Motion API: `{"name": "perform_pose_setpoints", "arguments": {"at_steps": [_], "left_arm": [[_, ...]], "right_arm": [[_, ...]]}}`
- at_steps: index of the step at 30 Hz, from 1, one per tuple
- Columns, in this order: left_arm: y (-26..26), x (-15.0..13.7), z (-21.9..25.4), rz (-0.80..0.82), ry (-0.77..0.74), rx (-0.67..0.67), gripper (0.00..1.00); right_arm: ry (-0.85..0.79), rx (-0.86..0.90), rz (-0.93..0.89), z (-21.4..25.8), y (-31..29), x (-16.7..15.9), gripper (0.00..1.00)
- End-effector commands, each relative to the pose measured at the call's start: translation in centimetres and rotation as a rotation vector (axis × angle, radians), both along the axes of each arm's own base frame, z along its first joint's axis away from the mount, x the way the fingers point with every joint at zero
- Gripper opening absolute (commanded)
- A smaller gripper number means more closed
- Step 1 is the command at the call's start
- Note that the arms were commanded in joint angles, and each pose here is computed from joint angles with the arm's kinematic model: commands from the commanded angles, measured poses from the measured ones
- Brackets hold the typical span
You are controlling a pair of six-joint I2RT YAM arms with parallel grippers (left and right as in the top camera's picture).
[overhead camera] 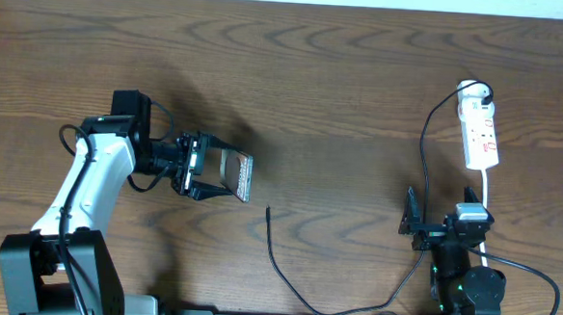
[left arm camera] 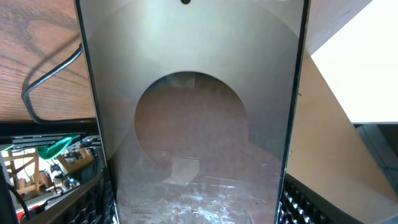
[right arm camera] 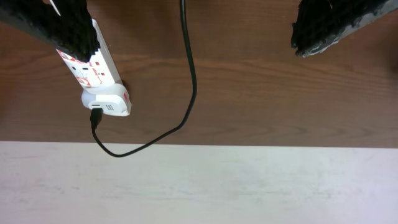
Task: Plug charger to phone and switch on socket
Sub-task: 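Lift the phone with the left gripper and turn it toward center, then move the right gripper toward the phone held by the left gripper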
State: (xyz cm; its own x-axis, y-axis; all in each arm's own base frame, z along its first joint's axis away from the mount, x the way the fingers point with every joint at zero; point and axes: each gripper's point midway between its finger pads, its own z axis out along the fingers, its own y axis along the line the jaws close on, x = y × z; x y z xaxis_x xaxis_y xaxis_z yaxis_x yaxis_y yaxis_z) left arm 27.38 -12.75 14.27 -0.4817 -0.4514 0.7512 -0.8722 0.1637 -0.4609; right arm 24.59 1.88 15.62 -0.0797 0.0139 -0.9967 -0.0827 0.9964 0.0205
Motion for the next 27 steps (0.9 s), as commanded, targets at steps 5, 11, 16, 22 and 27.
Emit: {"name": "perform_pose_setpoints", "arguments": {"at_steps": [5, 11, 16, 22, 27], "left_arm": [[-0.3, -0.1, 1.6, 0.004, -0.029, -0.047, 0.07], [1.2, -0.1, -1.0, 0.009, -0.014, 0.126, 0.07], [3.3, -0.2, -3.4, 0.015, 0.004, 0.313, 0.07], [6.0, -0.3, -5.6, 0.030, 0.030, 0.513, 0.07], [7.4, -0.4, -6.4, 0.033, 0.038, 0.608, 0.08]], "right_arm": [[-0.003, 0.004, -0.001, 0.0, 0.0, 0.0, 0.99], [-0.003, 0.004, -0.001, 0.0, 0.0, 0.0, 0.99], [-0.003, 0.004, -0.001, 0.0, 0.0, 0.0, 0.99], [-0.006, 0.004, 0.000, 0.1, 0.0, 0.0, 0.99], [-0.005, 0.000, -0.036, 0.1, -0.6, 0.0, 0.99]]}}
